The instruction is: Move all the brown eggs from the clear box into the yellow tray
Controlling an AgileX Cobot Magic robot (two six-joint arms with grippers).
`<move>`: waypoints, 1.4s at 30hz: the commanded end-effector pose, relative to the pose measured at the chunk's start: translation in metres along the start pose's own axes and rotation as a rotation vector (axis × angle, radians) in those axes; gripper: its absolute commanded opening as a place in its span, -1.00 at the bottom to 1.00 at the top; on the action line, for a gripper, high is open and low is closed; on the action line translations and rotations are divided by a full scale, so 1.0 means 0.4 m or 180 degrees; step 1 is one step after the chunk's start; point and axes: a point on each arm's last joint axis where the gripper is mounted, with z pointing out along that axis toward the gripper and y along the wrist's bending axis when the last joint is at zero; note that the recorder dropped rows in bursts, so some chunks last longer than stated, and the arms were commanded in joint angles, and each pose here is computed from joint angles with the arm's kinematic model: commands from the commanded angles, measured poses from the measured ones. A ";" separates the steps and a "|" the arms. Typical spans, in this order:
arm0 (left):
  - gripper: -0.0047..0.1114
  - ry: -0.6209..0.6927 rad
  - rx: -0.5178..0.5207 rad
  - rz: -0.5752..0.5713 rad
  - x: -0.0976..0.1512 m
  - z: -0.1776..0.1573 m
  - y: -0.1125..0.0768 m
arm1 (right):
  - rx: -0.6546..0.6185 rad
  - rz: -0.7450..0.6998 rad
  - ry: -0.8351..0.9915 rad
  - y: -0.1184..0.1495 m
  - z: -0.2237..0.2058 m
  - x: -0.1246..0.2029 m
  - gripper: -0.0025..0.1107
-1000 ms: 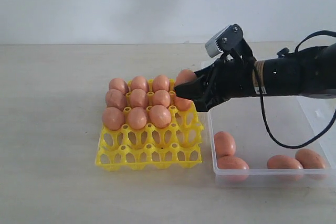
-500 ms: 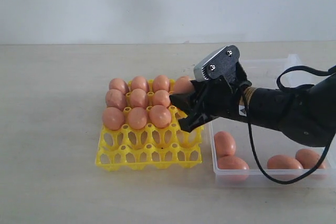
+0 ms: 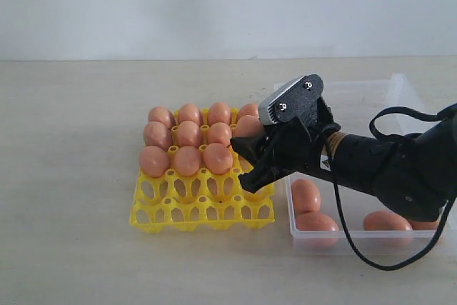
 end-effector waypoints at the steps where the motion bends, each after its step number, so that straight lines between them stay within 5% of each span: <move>1: -0.85 0.0002 -0.0002 0.0010 0.003 0.000 0.000 | 0.0061 -0.0011 -0.0054 -0.002 -0.007 -0.004 -0.96; 13: -0.85 0.0002 -0.0002 0.0010 0.003 0.000 0.000 | 0.0053 0.0155 0.0253 0.000 0.007 0.047 -0.93; 31: -0.85 0.0002 -0.0002 0.0010 0.003 0.000 0.000 | 0.0051 0.0228 0.0250 0.000 0.012 0.056 -0.13; 42: -0.85 0.0002 -0.0002 0.0010 0.003 0.000 0.000 | 0.0053 0.0228 0.0263 0.000 0.012 0.057 -0.08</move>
